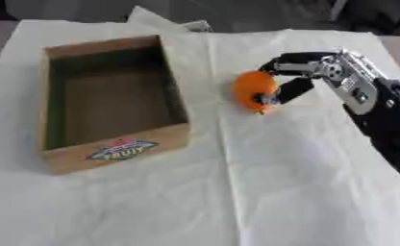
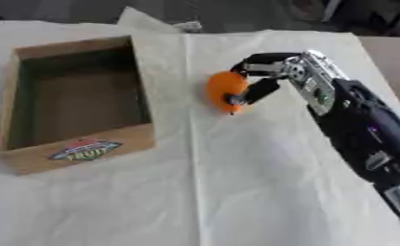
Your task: Pick up objects on the table and place them in the box.
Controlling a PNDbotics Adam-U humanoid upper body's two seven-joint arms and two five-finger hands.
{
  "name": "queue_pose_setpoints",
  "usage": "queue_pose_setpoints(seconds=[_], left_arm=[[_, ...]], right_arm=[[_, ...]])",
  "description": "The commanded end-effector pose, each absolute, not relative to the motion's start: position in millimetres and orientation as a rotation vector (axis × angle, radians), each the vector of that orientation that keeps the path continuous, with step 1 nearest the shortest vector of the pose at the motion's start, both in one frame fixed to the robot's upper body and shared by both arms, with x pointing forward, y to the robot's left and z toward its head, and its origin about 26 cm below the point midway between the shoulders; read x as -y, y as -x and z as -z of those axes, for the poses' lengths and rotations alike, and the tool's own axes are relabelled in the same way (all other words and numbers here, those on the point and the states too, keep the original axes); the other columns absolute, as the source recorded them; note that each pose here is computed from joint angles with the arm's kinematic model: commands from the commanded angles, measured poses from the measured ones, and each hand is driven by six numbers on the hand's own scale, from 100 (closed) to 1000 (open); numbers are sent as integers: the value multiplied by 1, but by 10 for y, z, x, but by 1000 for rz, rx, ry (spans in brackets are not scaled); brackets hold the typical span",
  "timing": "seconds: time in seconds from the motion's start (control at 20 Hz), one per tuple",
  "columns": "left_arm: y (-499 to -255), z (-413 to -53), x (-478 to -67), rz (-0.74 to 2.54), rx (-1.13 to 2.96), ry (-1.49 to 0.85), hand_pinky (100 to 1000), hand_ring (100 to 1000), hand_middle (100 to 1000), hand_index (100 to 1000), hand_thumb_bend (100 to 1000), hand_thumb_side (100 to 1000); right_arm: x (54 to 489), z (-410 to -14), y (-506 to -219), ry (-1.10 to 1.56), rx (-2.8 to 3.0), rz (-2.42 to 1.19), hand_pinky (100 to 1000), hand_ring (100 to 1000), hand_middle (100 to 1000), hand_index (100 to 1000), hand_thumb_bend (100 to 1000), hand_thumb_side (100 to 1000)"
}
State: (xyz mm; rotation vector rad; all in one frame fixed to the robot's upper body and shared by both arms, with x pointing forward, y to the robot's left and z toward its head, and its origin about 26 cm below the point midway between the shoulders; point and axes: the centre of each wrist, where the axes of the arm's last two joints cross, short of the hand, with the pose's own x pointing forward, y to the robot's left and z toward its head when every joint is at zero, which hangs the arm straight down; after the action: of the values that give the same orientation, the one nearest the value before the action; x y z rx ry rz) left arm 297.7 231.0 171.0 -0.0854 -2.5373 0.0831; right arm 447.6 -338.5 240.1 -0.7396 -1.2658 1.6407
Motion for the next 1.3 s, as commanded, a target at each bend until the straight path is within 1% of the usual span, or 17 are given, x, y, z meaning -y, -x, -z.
queue_pose_setpoints(seconds=[0.05,0.1,0.15,0.2,0.3,0.35,0.4,0.45,0.5,0.6,0.65,0.7,1.2,1.25,1.3], left_arm=[[-2960,-1771,-2300,-69,2560,89,414,560,653,724,100,1000],[-2960,-1771,-2300,-68,2560,88,414,560,653,724,100,1000],[-2959,-1771,-2301,-67,2559,88,415,560,654,724,100,1000],[-2959,-1771,-2301,-68,2558,88,415,560,654,724,100,1000],[-2959,-1771,-2301,-67,2557,87,415,560,654,724,100,1000],[-2959,-1771,-2301,-66,2557,87,415,560,654,724,100,1000],[-2959,-1771,-2301,-66,2557,87,415,560,654,724,100,1000],[-2960,-1771,-2301,-66,2557,87,415,560,654,724,100,1000],[-2959,-1771,-2301,-65,2556,87,415,560,654,723,100,1000],[-2960,-1771,-2303,-66,2556,87,415,560,654,724,100,1000],[-2960,-1772,-2304,-66,2557,87,416,560,654,724,100,1000],[-2959,-1771,-2305,-66,2556,87,416,560,654,724,100,1000],[-2957,-1764,-2313,-68,2552,89,417,560,653,724,100,998],[-2957,-1764,-2313,-68,2553,89,417,560,653,724,100,999],[-2957,-1764,-2314,-68,2553,90,417,560,654,724,100,998]], right_arm=[[3376,-2533,-4443,757,1323,-1618,864,780,489,782,100,493],[3358,-2550,-4436,753,1341,-1611,859,774,483,767,100,476],[3341,-2563,-4427,748,1357,-1605,851,765,485,744,100,439],[3319,-2581,-4417,742,1374,-1601,849,762,486,739,100,423],[3284,-2616,-4396,729,1401,-1593,838,748,479,719,100,341],[3270,-2635,-4385,725,1412,-1587,832,742,470,708,100,270],[3256,-2651,-4375,722,1422,-1579,829,738,462,701,100,235],[3244,-2666,-4366,722,1431,-1572,820,729,449,688,100,154],[3231,-2684,-4356,725,1442,-1564,814,723,439,678,100,116],[3217,-2720,-4337,742,1461,-1545,797,703,417,658,100,119],[3211,-2733,-4331,752,1469,-1536,793,696,412,652,100,180],[3203,-2753,-4324,763,1481,-1524,796,682,397,642,100,127],[3109,-2903,-4265,815,1568,-1473,783,662,381,624,100,163],[3098,-2928,-4258,820,1579,-1471,782,663,380,624,100,271],[3086,-2960,-4249,826,1593,-1467,782,663,379,624,100,171]])
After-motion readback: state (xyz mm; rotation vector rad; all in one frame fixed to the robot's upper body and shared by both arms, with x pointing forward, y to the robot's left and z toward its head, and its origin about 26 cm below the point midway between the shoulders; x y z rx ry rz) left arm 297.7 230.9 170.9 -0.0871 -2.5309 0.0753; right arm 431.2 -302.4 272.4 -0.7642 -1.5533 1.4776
